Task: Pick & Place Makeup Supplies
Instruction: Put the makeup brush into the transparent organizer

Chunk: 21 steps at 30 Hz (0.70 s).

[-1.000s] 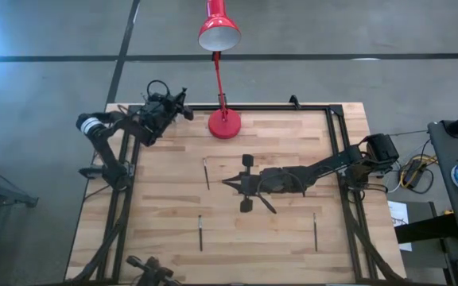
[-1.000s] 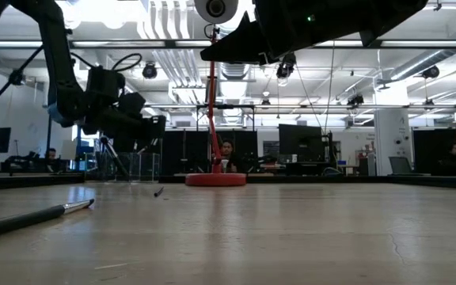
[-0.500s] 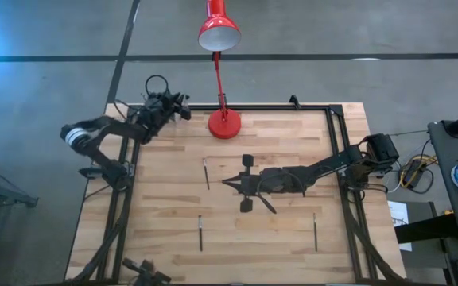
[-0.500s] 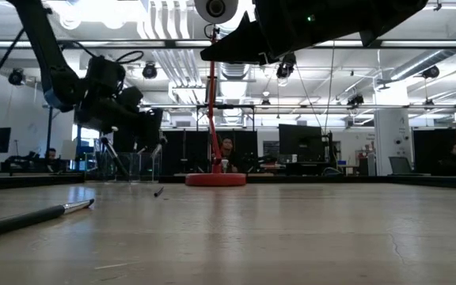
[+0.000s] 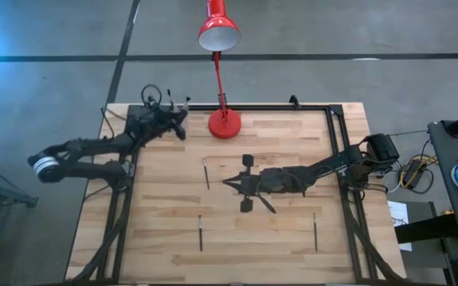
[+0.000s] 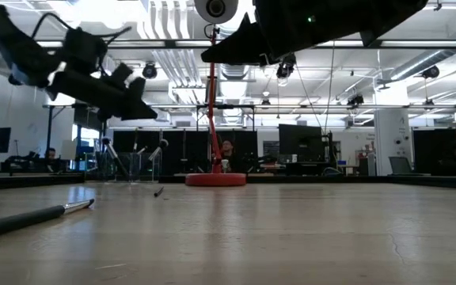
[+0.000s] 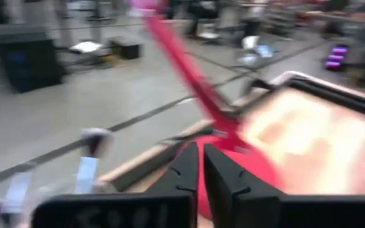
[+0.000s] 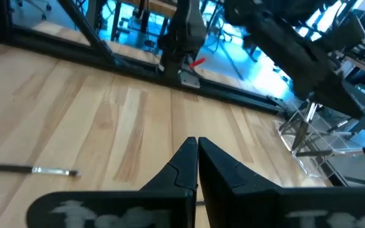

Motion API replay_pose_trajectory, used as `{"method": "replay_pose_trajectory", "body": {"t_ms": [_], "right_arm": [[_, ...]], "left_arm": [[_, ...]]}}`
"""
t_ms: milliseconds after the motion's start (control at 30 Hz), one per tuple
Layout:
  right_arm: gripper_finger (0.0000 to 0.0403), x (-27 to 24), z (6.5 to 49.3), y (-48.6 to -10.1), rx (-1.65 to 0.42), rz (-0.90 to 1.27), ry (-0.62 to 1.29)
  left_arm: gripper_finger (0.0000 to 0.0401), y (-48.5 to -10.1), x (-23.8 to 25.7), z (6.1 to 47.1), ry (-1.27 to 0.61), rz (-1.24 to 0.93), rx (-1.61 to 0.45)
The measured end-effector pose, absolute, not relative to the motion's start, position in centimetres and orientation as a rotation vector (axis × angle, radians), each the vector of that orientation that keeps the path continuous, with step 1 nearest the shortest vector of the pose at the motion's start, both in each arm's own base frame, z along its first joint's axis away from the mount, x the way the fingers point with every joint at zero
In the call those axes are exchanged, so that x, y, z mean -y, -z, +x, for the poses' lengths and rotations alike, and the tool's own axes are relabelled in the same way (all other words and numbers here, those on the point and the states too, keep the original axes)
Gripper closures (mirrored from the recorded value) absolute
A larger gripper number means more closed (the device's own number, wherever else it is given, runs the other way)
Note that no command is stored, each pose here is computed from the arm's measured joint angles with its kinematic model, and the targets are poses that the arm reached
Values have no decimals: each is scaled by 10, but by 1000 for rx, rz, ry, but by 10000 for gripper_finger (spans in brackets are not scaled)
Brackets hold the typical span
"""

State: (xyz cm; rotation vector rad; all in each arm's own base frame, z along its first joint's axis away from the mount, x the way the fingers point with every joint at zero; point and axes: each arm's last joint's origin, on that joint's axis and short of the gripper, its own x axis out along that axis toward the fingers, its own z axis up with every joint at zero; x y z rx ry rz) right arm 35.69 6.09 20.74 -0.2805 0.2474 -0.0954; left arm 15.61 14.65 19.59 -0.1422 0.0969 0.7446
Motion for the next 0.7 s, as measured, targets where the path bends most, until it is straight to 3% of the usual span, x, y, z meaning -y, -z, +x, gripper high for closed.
{"method": "replay_pose_trajectory", "body": {"t_ms": [333, 700], "right_arm": [[394, -79, 312, -226, -481, -160, 270], [394, -135, 227, -220, -771, 311, 412]], "left_arm": [[400, -164, -58, 169, -361, -113, -169], [401, -157, -11, 174, -258, -98, -139]]}}
